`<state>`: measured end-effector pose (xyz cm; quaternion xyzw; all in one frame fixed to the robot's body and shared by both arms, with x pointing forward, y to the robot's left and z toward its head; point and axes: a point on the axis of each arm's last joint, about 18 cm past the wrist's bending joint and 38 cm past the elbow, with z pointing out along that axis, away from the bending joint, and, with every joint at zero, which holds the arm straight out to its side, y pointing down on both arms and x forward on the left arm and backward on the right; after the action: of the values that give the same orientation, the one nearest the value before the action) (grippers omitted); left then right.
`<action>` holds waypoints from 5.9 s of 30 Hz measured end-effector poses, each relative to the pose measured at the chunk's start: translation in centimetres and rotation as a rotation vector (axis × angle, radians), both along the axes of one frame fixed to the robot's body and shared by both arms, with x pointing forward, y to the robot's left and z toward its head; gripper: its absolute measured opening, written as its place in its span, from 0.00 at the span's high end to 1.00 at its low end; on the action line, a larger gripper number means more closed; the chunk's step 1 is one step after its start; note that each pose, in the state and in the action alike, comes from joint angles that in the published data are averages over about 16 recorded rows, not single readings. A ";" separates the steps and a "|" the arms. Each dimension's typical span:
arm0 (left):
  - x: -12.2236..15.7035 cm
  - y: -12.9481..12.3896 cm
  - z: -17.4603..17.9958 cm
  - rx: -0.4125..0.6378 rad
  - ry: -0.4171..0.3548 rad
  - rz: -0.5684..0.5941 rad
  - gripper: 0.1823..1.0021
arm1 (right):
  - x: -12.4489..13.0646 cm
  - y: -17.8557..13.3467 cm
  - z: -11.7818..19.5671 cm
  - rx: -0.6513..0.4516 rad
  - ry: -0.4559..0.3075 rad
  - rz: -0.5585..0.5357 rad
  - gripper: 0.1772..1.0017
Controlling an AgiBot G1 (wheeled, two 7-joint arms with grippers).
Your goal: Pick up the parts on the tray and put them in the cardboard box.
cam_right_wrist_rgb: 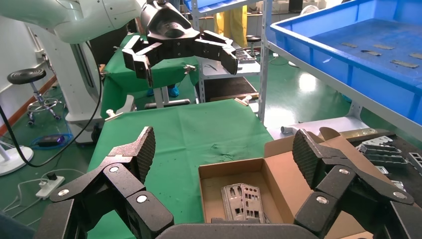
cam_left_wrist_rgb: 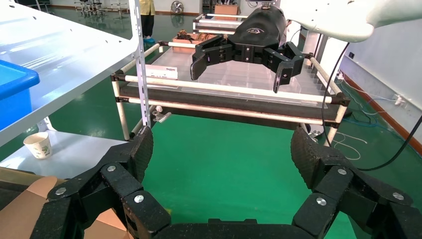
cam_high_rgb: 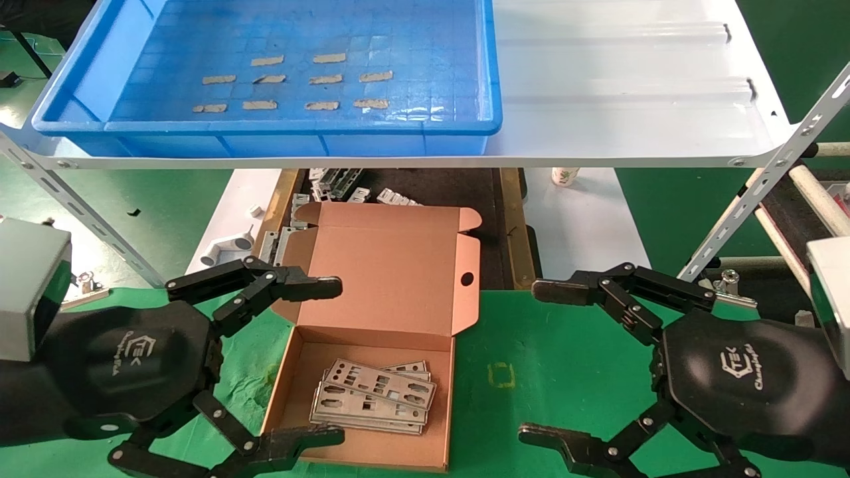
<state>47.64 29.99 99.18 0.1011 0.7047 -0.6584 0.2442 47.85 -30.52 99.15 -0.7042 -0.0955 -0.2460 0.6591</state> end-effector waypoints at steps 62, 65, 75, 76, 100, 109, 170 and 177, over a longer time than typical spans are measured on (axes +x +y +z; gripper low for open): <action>0.0 0.0 0.0 0.000 0.000 0.000 0.00 | 0.0 0.0 0.0 0.000 0.000 0.000 0.00; 0.0 0.0 0.0 0.000 0.000 0.000 0.00 | 0.0 0.0 0.0 0.000 0.000 0.000 0.00; 0.0 0.0 0.0 0.000 0.000 0.000 0.00 | 0.0 0.0 0.0 0.000 0.000 0.000 0.00; 0.0 0.0 0.0 0.000 0.000 0.000 0.00 | 0.0 0.0 0.0 0.000 0.000 0.000 0.00; 0.0 0.0 0.0 0.000 0.000 0.000 0.00 | 0.0 0.0 0.0 0.000 0.000 0.000 0.00; 0.0 0.0 0.0 0.000 0.000 0.000 0.00 | 0.0 0.0 0.0 0.000 0.000 0.000 0.00; 0.0 0.0 0.0 0.000 0.000 0.000 0.00 | 0.0 0.0 0.0 0.000 0.000 0.000 0.00; 0.0 0.0 0.0 0.000 0.000 0.000 0.00 | 0.0 0.0 0.0 0.000 0.000 0.000 0.00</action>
<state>47.64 29.99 99.18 0.1011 0.7047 -0.6585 0.2442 47.85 -30.52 99.15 -0.7042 -0.0955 -0.2461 0.6591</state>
